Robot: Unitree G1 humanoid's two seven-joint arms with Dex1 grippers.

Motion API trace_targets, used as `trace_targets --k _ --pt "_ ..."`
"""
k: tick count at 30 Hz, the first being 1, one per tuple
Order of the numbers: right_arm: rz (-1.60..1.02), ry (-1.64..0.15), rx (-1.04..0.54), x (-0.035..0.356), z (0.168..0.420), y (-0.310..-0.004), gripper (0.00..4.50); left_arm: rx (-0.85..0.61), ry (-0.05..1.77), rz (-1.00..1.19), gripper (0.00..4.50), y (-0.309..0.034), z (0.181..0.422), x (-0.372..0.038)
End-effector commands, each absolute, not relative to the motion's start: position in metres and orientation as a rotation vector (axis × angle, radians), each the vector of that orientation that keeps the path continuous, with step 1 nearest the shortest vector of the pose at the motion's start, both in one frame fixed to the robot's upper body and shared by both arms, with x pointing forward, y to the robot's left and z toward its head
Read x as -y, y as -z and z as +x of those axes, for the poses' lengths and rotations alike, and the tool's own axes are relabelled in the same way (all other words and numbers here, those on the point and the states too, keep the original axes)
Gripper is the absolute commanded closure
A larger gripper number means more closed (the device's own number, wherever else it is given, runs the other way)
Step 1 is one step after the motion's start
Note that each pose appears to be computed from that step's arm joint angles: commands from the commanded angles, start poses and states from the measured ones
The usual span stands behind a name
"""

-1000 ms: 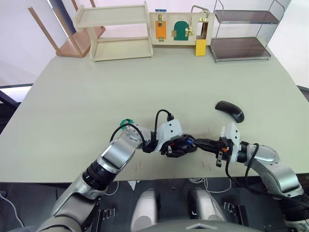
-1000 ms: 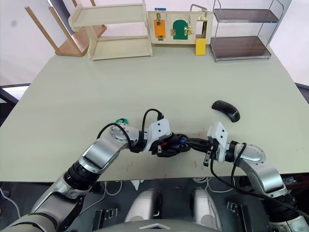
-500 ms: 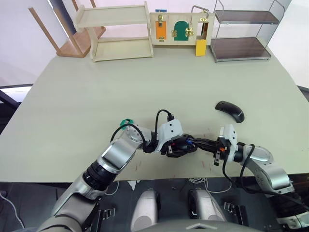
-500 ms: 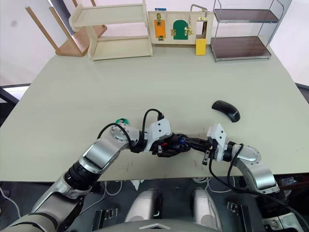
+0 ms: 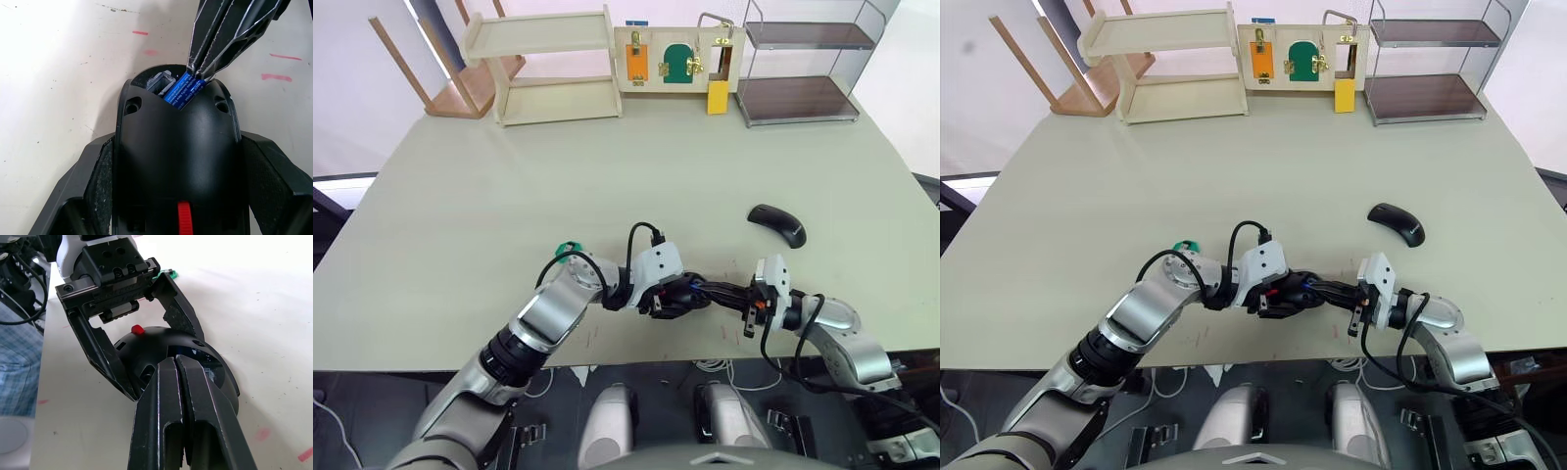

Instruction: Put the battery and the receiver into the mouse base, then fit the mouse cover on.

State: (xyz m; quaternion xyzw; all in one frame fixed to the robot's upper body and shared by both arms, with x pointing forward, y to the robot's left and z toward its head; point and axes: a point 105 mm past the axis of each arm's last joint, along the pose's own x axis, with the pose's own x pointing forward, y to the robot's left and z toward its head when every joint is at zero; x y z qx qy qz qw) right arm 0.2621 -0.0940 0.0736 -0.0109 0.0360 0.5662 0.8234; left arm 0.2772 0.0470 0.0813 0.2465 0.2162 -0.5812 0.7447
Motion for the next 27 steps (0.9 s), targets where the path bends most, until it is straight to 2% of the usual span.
trace_targets --k 1,18,24,27 --pt "-0.027 -1.202 -0.188 0.097 0.257 -0.047 4.48 -0.540 1.285 0.511 1.48 -0.068 0.269 -0.046" --pt "-0.037 -1.228 -0.244 0.091 0.259 -0.027 4.48 -0.549 1.265 0.524 1.48 -0.066 0.271 -0.050" --pt "-0.124 -1.154 -0.132 0.104 0.273 -0.049 4.48 -0.542 1.267 0.528 1.48 -0.066 0.272 -0.049" --pt "-0.110 -1.161 -0.073 0.110 0.269 -0.066 4.48 -0.539 1.268 0.528 1.48 -0.066 0.273 -0.049"
